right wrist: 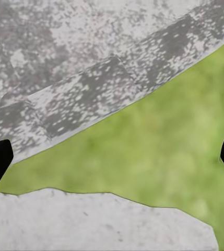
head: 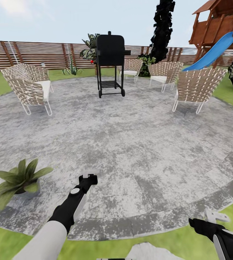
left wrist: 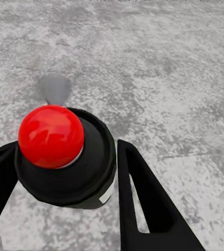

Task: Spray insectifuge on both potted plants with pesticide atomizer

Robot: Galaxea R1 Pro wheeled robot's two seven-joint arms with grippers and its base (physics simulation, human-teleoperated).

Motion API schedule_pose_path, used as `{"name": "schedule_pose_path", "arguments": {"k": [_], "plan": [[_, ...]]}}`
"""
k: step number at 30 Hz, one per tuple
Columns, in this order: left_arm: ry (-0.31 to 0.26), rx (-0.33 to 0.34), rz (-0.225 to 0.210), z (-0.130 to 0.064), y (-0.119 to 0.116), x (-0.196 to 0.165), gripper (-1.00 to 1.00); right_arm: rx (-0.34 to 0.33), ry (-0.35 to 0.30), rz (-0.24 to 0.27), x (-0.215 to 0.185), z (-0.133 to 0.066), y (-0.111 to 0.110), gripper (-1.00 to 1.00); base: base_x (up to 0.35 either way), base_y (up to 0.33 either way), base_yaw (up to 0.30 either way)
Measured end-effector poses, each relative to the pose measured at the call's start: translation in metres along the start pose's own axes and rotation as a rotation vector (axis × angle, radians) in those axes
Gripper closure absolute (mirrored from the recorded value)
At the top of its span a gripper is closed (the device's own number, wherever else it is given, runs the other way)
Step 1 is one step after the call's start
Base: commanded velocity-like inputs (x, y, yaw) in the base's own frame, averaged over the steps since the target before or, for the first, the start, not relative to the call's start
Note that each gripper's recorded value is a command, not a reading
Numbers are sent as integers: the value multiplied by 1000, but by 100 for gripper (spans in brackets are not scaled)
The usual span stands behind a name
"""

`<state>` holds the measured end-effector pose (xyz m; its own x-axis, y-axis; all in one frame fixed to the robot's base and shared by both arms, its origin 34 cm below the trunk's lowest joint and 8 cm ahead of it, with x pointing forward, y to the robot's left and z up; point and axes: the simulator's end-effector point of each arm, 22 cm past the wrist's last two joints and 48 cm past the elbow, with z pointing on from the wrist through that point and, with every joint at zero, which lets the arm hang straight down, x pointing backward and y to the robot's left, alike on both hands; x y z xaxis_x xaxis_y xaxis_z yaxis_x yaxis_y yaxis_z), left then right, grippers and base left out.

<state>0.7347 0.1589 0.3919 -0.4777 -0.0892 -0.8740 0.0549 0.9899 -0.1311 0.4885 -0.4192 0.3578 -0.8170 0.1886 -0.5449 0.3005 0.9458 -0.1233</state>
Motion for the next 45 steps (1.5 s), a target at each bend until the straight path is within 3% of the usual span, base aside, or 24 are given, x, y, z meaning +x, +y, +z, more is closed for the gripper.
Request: {"name": "schedule_pose_path", "arguments": {"k": [16, 45], "plan": [[0, 0, 0, 0, 0, 0, 100, 0, 0, 0, 0, 0, 0, -100, 304, -218, 5], [1, 0, 0, 0, 0, 0, 100, 1, 0, 1, 0, 0, 0, -100, 304, -218, 108]]}}
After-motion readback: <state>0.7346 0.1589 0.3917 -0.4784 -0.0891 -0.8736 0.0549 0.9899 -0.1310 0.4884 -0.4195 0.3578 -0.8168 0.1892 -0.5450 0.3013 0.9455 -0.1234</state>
